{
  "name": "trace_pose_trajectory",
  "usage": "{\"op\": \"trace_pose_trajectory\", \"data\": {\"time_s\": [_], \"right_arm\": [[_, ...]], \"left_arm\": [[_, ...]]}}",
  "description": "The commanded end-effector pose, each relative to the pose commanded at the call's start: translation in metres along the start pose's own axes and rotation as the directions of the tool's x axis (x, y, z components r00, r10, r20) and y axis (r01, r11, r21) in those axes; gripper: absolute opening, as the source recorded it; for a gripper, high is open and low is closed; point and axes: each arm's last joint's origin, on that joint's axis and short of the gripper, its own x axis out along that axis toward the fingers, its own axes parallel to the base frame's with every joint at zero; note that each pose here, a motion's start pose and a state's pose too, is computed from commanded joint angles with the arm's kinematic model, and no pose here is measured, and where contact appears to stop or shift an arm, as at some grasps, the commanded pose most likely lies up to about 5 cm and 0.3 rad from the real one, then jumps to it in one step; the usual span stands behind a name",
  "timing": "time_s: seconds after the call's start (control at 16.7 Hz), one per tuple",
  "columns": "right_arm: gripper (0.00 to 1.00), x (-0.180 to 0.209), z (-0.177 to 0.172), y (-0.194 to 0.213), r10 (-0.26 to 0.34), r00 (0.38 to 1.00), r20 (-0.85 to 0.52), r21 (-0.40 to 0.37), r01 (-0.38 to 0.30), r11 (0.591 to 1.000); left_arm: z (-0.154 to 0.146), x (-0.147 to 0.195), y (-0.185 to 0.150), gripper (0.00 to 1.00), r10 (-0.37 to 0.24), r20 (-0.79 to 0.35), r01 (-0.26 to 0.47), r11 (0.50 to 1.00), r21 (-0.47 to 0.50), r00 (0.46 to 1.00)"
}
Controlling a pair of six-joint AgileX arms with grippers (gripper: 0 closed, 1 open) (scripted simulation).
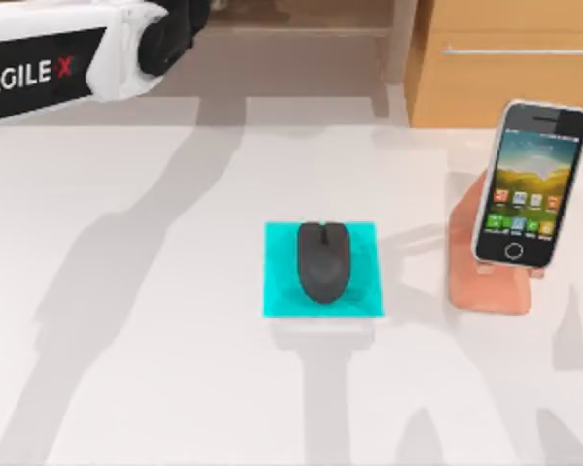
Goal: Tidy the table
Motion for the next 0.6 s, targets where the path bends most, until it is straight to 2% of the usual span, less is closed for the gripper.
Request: {"op": "trace_pose_trajectory", "data": {"time_s": [0.6], "right_arm": [[1.0,0.0,0.0,0.0,0.0,1.0,0.0,0.0,0.0,1.0]], "left_arm": [[0.0,0.0,0.0,0.83,0.0,0.0,0.0,1.0,0.0,1.0]]}}
